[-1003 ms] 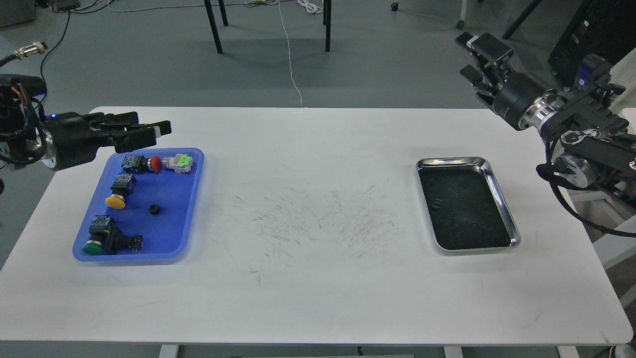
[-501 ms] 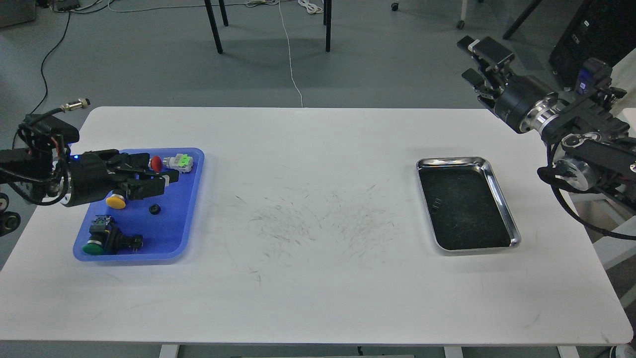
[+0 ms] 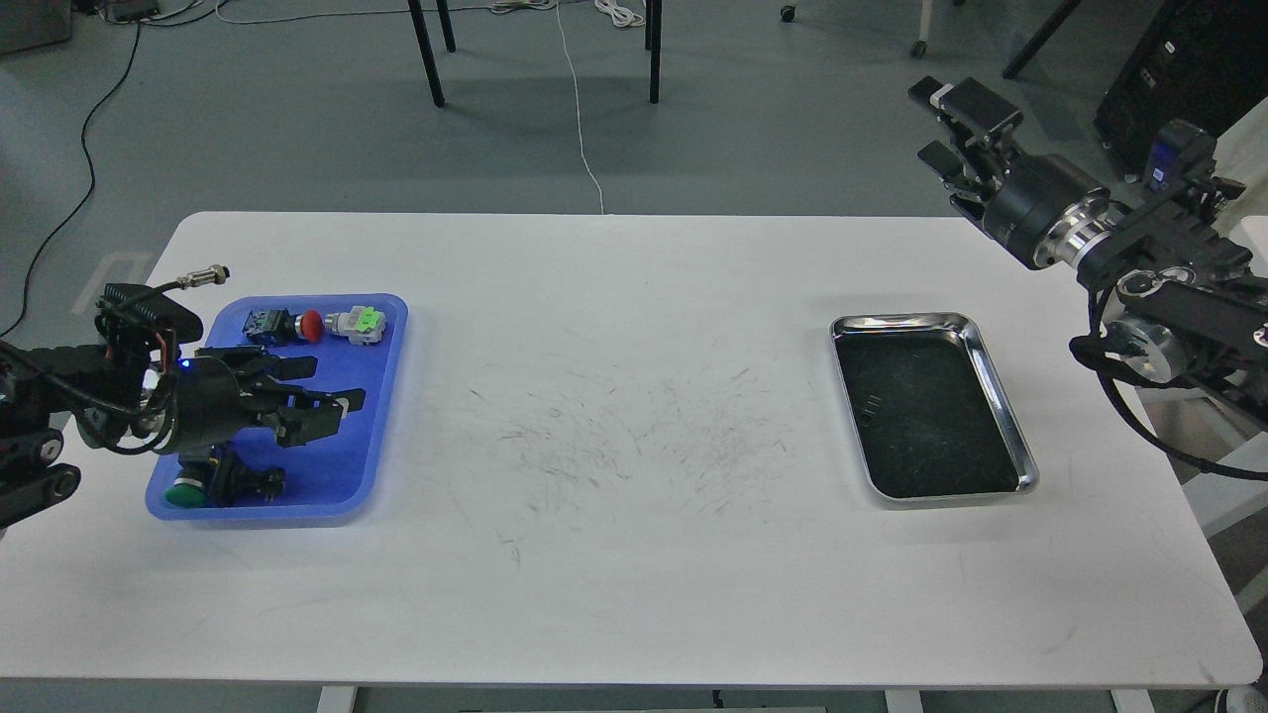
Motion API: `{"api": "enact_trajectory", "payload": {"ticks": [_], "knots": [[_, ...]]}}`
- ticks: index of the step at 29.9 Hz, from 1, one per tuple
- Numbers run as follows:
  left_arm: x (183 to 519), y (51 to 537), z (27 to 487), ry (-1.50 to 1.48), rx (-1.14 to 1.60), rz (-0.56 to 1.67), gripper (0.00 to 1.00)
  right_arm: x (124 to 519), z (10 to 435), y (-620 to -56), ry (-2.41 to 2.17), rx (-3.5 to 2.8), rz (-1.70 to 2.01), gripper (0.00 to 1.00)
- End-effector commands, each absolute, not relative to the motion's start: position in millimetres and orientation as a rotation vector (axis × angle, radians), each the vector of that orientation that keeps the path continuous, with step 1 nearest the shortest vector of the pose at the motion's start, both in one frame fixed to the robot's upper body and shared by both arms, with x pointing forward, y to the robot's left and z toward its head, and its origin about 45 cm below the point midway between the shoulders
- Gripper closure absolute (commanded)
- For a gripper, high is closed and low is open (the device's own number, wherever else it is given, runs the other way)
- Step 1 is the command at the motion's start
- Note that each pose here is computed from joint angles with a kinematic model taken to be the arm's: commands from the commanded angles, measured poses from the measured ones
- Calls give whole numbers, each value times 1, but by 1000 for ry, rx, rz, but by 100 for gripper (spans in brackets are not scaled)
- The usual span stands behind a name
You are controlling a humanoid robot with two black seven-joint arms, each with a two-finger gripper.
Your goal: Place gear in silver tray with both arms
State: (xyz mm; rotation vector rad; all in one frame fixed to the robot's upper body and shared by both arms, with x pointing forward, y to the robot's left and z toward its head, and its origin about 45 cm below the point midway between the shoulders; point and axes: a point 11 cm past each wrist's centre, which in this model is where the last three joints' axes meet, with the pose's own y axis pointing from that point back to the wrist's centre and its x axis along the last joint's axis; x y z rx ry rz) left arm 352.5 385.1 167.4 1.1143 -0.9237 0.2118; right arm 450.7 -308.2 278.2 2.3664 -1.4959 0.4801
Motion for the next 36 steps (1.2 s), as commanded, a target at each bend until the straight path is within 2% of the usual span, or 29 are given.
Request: {"api": "enact_trajectory", "payload": {"ticks": [1, 5, 10, 12, 14, 15, 28, 30, 32, 34, 35, 36], "knots": [[353, 386, 167, -920, 1118, 216, 24, 450, 277, -308, -1493, 2367, 478, 16], [366, 408, 175, -930, 1178, 272, 26, 450, 275, -307, -1490, 2367, 473, 16], [381, 394, 187, -919, 1113, 363, 23, 449, 273, -307, -1488, 2366, 471, 16], [380, 392, 186, -901, 1087, 403, 18, 449, 274, -308, -1489, 2366, 469, 16], [384, 394, 193, -916, 1059, 476, 4, 449, 274, -308, -1488, 2366, 471, 16], [382, 394, 190, -917, 1054, 488, 3, 449, 273, -308, -1487, 2365, 469, 16], [367, 405, 172, -853, 1122, 388, 10, 447, 269, -308, -1485, 2364, 457, 16], [365, 406, 170, -884, 1145, 343, 16, 447, 269, -309, -1486, 2362, 457, 16], [364, 408, 170, -935, 1167, 295, 17, 447, 269, -309, -1486, 2362, 457, 16], [361, 409, 167, -960, 1184, 253, 16, 447, 268, -309, -1486, 2362, 455, 16], [359, 409, 163, -960, 1190, 233, 6, 447, 268, -308, -1485, 2364, 457, 16], [357, 412, 161, -961, 1202, 219, 5, 446, 268, -308, -1484, 2365, 454, 16]]}}
